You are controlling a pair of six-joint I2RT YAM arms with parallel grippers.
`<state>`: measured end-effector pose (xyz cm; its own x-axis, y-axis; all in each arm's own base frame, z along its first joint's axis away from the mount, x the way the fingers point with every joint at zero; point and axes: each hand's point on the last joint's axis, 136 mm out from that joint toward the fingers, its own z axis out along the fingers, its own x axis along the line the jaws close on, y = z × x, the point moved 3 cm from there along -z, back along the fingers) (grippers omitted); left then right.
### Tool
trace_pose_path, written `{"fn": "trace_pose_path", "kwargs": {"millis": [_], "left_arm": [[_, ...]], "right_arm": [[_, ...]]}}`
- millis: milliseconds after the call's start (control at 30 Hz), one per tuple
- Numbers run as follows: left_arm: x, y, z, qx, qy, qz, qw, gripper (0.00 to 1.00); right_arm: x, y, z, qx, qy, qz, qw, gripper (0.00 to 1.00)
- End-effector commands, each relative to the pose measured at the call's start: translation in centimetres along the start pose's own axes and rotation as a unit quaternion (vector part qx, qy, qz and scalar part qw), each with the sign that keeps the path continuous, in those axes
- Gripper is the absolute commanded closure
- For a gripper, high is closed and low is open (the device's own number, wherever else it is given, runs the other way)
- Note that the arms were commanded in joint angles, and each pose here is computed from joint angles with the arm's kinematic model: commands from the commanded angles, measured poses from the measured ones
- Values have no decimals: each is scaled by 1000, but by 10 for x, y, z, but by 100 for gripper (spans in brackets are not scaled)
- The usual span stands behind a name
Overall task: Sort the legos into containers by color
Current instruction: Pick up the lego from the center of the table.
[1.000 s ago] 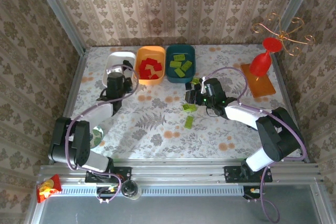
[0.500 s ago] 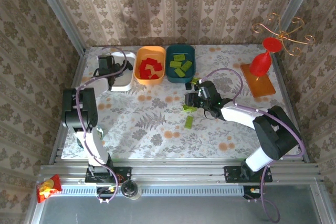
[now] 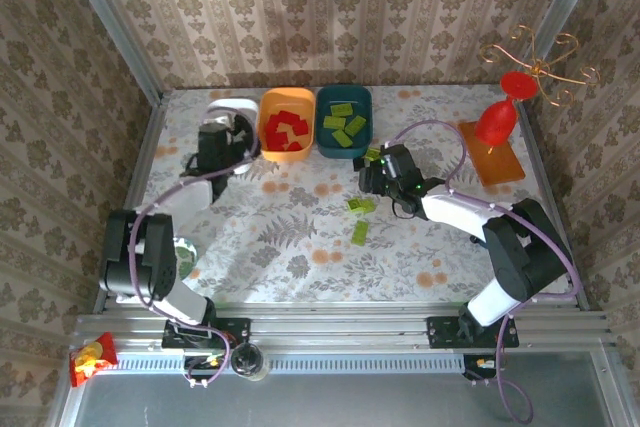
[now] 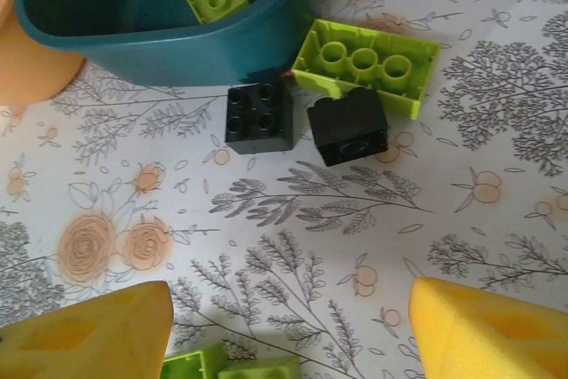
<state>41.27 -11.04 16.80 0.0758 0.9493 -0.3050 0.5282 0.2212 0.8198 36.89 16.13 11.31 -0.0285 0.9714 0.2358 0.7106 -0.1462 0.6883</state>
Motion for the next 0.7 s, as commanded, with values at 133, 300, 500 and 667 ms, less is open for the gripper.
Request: {"fn": "trace_pose_path", "kwargs": {"millis": [133,300,500,667], "left_arm": [[-107,-71,-4,40,-88,87,991,23],[-157,-109,19,72,-98,167,978,22],[-195,-133,48,95,-119,202,967,21],[-213,-144,70,113,-122,209,964,21]], "right_arm": [[-34,9,-30,-43,-55,9,998,23],[-41,15,-57,-84,-58,15,995,17],[-50,11,-69,-98,-70,5,993,11],[-55,5,-68,-100,-78,5,992,10]]}}
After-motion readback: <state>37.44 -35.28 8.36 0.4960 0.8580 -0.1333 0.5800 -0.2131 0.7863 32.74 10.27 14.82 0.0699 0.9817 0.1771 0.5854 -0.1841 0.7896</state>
